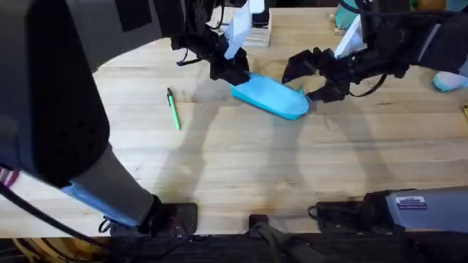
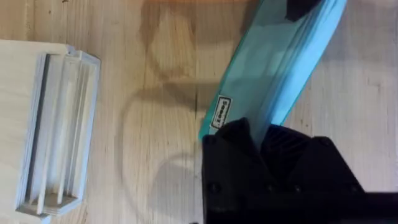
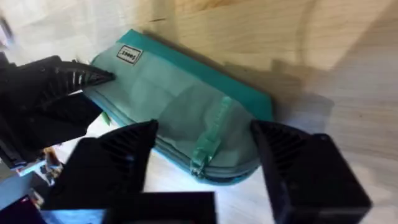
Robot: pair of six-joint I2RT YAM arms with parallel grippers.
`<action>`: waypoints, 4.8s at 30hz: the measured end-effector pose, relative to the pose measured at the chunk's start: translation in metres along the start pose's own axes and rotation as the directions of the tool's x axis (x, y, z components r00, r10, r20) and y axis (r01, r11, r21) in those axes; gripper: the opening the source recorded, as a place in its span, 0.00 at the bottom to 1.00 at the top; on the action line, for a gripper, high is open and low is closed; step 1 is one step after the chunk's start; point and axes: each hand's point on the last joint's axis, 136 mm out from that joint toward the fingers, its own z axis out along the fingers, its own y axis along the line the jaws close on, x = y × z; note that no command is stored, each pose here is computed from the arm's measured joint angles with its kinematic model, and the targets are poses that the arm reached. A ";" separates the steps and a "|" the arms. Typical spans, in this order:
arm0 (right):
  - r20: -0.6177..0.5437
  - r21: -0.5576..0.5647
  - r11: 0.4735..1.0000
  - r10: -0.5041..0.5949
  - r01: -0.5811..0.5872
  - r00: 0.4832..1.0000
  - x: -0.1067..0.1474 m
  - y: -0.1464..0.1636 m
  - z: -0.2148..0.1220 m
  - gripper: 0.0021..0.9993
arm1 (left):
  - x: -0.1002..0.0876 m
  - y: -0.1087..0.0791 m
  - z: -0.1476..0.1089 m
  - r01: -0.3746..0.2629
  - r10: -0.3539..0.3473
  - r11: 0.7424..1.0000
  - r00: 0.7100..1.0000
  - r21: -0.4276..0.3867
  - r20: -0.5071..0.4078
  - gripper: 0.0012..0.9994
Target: Unzip the bag, pick up the pens from the table one at a time and place them inside, then zip the bag closed.
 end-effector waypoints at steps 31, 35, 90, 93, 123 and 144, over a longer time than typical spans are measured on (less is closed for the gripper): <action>0.024 -0.032 0.999 0.022 -0.021 0.999 -0.011 0.016 -0.008 0.03 | 0.001 0.000 0.000 0.002 -0.002 1.000 1.000 0.000 -0.004 0.04; 0.076 -0.059 0.998 -0.016 0.020 0.997 -0.022 0.034 -0.025 0.03 | 0.000 0.001 0.000 -0.001 0.001 1.000 1.000 -0.004 -0.003 0.04; 0.119 -0.150 0.974 -0.153 0.170 0.981 -0.027 0.107 0.029 0.74 | 0.005 0.005 -0.003 0.004 -0.004 1.000 1.000 -0.018 -0.015 0.04; 0.156 -0.087 0.981 -0.158 0.173 0.975 -0.040 0.080 -0.001 1.00 | 0.005 0.005 -0.003 0.005 -0.005 1.000 1.000 -0.018 -0.015 0.04; 0.264 0.136 0.938 -0.345 0.320 0.901 -0.043 0.063 -0.078 1.00 | 0.002 0.003 -0.001 -0.001 0.001 1.000 1.000 -0.011 -0.011 0.99; 0.142 0.174 0.846 -0.528 0.504 0.837 -0.018 0.090 -0.112 1.00 | -0.017 -0.028 -0.147 0.045 -0.055 0.971 0.998 -0.235 -0.038 0.99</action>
